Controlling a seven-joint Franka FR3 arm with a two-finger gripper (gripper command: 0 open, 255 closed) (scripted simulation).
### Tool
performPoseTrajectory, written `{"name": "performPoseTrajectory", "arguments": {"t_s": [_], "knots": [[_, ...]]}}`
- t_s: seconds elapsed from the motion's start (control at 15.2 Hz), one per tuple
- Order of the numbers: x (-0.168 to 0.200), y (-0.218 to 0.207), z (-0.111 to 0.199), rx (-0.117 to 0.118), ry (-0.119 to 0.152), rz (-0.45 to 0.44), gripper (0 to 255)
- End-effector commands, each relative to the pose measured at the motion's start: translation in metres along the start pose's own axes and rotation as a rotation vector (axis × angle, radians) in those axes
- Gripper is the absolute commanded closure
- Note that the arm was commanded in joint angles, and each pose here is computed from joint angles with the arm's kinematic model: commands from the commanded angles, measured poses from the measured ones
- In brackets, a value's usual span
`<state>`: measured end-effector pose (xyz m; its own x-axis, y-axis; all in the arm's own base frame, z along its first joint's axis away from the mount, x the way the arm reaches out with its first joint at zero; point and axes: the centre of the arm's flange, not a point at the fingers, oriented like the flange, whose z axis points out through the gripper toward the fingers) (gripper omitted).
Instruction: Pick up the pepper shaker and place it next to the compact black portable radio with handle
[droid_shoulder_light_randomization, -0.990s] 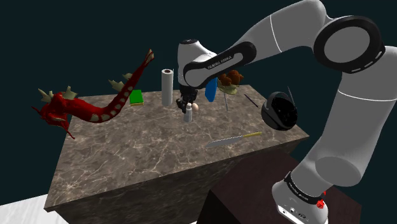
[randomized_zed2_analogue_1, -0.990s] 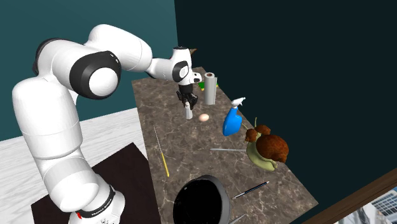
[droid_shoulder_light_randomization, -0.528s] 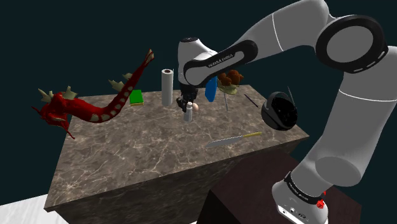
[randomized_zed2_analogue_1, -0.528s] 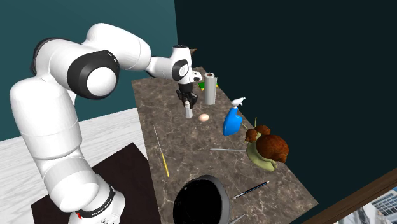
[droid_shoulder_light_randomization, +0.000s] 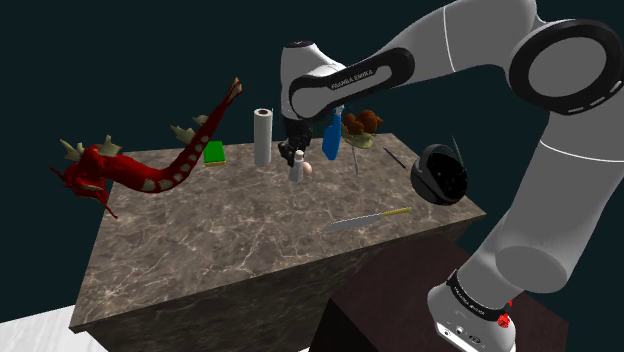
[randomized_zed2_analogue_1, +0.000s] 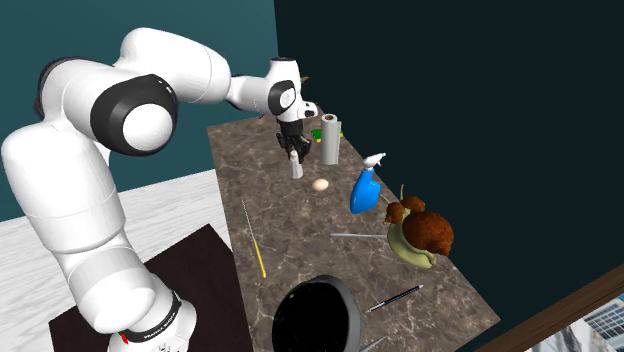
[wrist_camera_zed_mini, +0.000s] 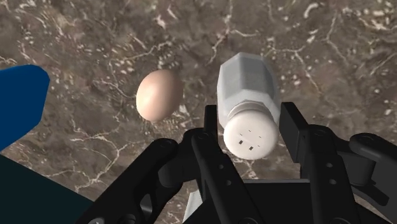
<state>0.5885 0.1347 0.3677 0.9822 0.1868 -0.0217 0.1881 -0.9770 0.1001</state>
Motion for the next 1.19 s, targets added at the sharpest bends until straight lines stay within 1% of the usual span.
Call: {"name": "performPoseTrajectory", "arguments": {"t_s": [0.0,1.12], "knots": [[0.000,0.000,-0.012,0.000,0.000,0.000,255],[-0.002,0.009,-0.101,0.000,0.000,0.000,255]]}}
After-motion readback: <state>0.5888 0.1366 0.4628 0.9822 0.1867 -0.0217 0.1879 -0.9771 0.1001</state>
